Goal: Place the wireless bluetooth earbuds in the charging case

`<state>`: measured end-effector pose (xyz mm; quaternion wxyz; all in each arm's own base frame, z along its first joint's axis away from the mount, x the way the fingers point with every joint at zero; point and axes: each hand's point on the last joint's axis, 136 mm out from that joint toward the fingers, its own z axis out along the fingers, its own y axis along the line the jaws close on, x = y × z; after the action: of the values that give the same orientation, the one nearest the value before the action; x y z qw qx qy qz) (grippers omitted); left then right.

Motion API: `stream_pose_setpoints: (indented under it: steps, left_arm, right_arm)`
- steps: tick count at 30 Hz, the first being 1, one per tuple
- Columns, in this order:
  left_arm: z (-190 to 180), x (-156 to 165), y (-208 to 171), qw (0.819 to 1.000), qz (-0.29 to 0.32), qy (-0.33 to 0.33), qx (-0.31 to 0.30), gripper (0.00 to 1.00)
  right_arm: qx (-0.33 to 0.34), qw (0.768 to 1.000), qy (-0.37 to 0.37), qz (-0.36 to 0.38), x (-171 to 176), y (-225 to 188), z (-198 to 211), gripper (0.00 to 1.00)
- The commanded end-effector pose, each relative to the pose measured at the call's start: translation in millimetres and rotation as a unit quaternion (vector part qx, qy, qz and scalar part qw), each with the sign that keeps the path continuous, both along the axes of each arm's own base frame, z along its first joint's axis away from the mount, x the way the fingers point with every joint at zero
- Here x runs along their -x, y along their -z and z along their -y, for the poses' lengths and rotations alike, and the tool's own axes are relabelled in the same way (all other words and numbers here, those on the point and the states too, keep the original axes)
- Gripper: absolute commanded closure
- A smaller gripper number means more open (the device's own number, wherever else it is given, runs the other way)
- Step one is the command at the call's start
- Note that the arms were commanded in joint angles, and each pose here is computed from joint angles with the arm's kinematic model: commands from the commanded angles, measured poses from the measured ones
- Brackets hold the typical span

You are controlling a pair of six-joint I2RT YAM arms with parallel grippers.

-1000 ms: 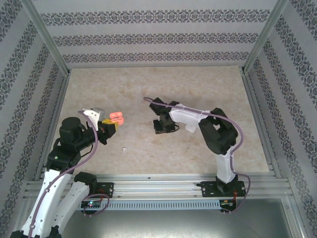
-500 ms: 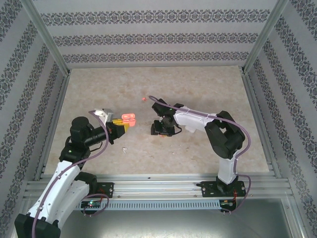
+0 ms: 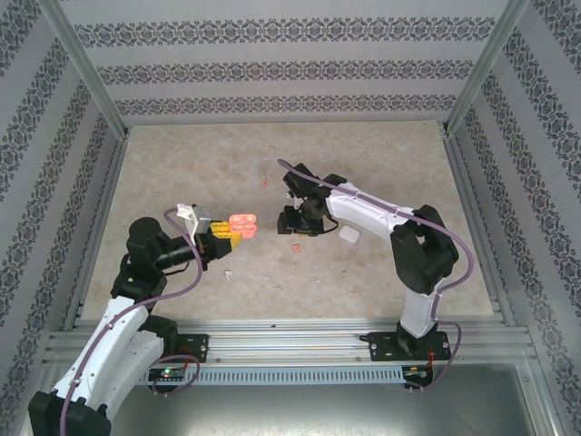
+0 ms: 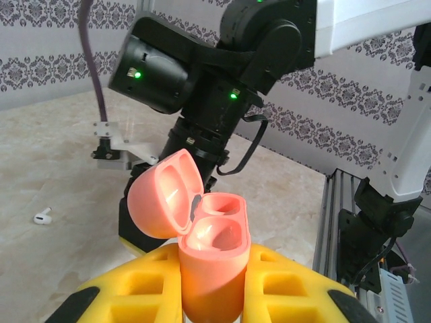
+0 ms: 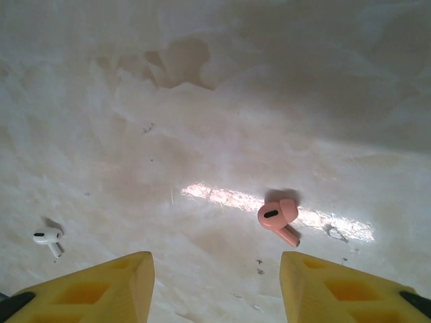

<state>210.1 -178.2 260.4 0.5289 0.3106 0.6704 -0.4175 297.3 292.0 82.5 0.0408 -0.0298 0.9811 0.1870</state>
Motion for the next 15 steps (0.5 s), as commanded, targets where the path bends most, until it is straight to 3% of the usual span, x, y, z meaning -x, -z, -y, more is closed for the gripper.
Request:
stream_pose_setpoints:
  steps: [1, 15]
  left_arm:
    - [4, 7, -9, 0.999, 0.041, 0.019, 0.004, 1.00]
    - [2, 6, 2, 1.000, 0.025, 0.011, 0.001, 1.00]
  right_arm:
    - [0.052, 0.998, -0.034, -0.027, 8, 19, 11, 0.48]
    - [0.088, 0.991, -0.093, -0.048, 9, 52, 11, 0.49]
